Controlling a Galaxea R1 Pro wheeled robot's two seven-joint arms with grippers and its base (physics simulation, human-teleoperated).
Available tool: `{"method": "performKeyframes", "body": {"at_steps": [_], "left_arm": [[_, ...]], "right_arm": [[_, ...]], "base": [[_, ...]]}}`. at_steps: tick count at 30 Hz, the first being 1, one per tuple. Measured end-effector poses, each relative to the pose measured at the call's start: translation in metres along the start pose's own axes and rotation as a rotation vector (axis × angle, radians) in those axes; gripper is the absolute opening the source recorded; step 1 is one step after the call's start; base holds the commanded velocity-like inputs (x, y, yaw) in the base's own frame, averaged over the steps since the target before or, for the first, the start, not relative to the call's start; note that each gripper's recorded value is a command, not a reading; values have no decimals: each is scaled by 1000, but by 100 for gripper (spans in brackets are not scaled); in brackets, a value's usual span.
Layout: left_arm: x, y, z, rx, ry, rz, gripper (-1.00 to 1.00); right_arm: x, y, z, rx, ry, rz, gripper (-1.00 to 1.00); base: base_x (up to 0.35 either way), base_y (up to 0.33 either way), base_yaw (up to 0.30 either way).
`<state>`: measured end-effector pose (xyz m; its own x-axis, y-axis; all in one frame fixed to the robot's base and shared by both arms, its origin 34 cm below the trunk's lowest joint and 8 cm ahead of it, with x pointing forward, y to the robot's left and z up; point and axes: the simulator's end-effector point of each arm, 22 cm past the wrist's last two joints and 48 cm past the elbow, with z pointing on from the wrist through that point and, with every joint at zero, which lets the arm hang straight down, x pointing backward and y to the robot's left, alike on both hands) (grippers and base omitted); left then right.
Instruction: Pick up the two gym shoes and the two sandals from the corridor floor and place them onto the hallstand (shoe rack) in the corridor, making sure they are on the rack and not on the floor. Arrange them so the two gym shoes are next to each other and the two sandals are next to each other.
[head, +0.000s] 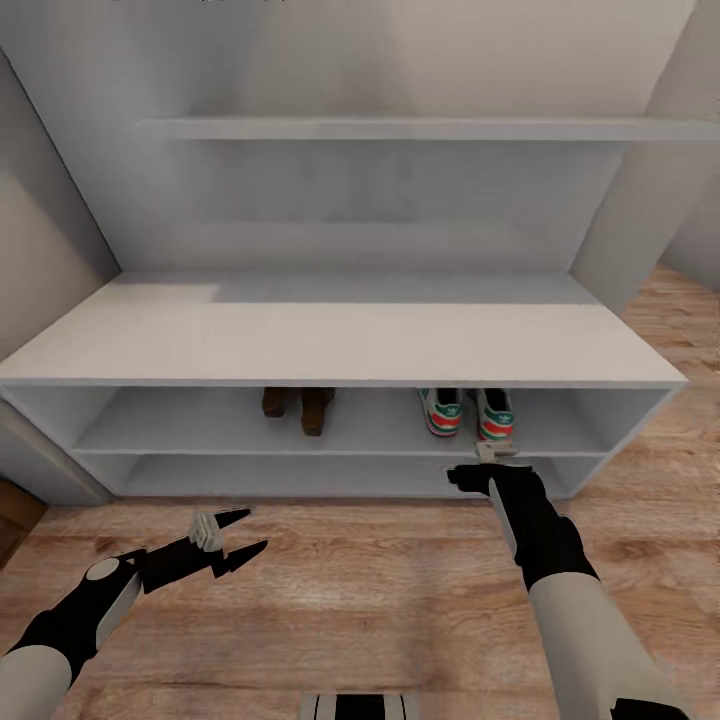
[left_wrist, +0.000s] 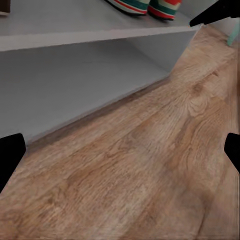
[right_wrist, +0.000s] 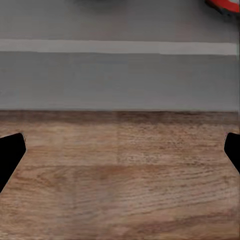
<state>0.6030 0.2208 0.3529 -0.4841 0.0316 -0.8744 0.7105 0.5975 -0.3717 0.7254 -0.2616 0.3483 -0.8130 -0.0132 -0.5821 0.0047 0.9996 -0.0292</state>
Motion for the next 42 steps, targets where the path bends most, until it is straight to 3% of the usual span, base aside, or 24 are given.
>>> {"method": "performKeyframes", "body": {"at_steps": [11, 30, 31, 33, 42], "left_arm": [[0, 0, 0, 0, 0, 0, 100], [0, 0, 0, -1, -1, 0, 100], [0, 0, 0, -1, -1, 0, 100], [0, 0, 0, 0, 0, 0, 100], [-20, -4, -4, -2, -23, 30, 100]], "right_arm": [[0, 0, 0, -2, 0, 0, 100], [3, 2, 1, -9, -12, 2, 100], [-2, 2, 1, -9, -34, -1, 100], [-26, 2, -1, -9, -146, -12, 100], [-71, 2, -26, -9, -310, -24, 100]], "base": [[-303, 0, 0], [-19, 0, 0], [0, 0, 0], [0, 0, 0], [0, 0, 0]]}}
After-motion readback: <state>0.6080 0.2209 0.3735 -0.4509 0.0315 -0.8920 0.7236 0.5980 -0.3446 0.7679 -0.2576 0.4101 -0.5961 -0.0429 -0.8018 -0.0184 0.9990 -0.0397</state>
